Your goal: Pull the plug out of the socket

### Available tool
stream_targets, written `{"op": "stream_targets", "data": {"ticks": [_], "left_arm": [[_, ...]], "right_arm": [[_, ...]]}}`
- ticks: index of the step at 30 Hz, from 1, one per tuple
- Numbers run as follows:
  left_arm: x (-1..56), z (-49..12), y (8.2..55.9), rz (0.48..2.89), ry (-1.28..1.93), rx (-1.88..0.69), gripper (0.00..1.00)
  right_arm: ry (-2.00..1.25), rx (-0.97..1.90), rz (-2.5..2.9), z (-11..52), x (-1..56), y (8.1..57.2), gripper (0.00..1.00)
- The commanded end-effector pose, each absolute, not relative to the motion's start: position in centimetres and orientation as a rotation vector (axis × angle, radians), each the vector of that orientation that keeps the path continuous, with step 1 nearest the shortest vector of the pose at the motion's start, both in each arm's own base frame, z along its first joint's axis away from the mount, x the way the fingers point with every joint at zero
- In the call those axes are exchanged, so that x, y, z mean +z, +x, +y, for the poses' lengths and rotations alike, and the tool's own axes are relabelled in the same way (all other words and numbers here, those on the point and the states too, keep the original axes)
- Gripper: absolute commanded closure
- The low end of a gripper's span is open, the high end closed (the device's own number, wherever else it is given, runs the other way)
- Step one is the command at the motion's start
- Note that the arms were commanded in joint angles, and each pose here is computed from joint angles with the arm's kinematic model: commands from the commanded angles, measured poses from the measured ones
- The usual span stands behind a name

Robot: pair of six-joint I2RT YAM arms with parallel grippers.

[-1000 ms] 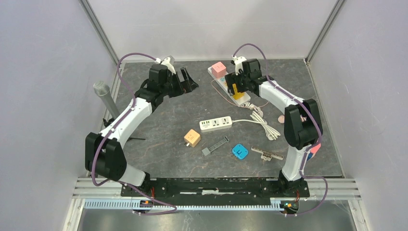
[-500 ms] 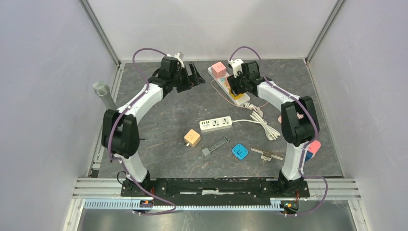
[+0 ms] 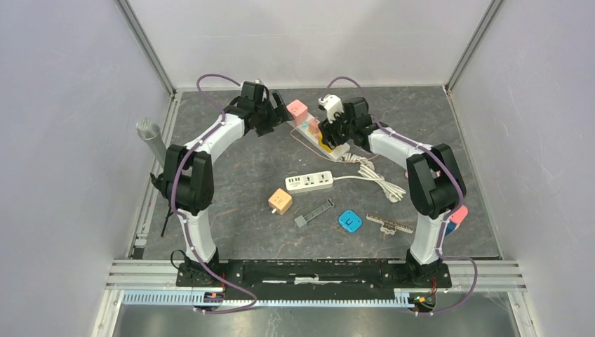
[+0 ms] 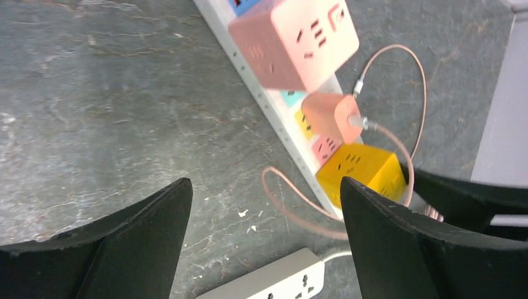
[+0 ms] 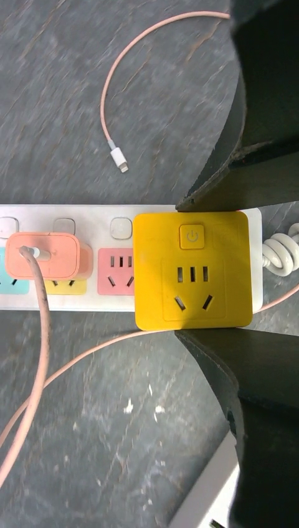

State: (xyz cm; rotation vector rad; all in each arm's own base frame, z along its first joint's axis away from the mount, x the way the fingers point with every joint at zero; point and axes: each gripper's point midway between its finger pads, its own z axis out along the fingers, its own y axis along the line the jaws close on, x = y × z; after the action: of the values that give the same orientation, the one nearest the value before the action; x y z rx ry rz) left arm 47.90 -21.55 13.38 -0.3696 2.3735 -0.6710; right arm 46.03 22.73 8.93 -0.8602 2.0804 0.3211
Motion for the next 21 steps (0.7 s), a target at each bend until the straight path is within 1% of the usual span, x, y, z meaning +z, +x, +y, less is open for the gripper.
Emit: {"op": "stream_targets", "data": {"ticks": [1, 3, 6, 8, 10, 13, 14, 17, 18, 21], "left_arm": [[13.4, -19.4, 48.6, 2.323, -0.509, -0.657, 0.07], [12.7, -20.3, 48.1, 2.343, -0.482, -0.715, 0.09], [11.0, -21.1, 47.5, 2.383, -0.492, -0.776, 0.17], [10.3, -21.5, 47.3, 2.393, -0.486, -0.799, 0.20], [10.1, -21.8, 47.6, 2.382, -0.468, -0.819, 0.22], [10.0, -22.4, 48.4, 2.361, -0.443, -0.853, 0.22], [9.9, -22.6, 48.7, 2.356, -0.439, -0.863, 0.23], [9.0, -23.1, 49.4, 2.345, -0.456, -0.867, 0.26], [8.7, -23.3, 49.6, 2.343, -0.468, -0.868, 0.27], [7.6, -24.3, 49.9, 2.343, -0.484, -0.872, 0.31]], "right_arm": [[-0.992, 0.483, 2.026, 26.9, 9.1, 42.7, 0.57], [-0.974, 0.463, 2.039, 26.9, 8.9, 43.0, 0.46], [-0.925, 0.444, 2.051, 26.8, 8.9, 43.4, 0.29], [-0.899, 0.443, 2.051, 26.9, 9.1, 43.6, 0.21], [-0.885, 0.443, 2.050, 26.9, 9.1, 43.7, 0.17], [-0.885, 0.444, 2.056, 27.0, 8.8, 43.7, 0.17], [-0.888, 0.443, 2.058, 27.0, 8.7, 43.6, 0.18], [-0.904, 0.451, 2.057, 27.2, 8.5, 43.5, 0.25], [-0.912, 0.450, 2.054, 27.3, 8.5, 43.5, 0.30], [-0.929, 0.433, 2.050, 27.3, 8.3, 43.6, 0.35]]}}
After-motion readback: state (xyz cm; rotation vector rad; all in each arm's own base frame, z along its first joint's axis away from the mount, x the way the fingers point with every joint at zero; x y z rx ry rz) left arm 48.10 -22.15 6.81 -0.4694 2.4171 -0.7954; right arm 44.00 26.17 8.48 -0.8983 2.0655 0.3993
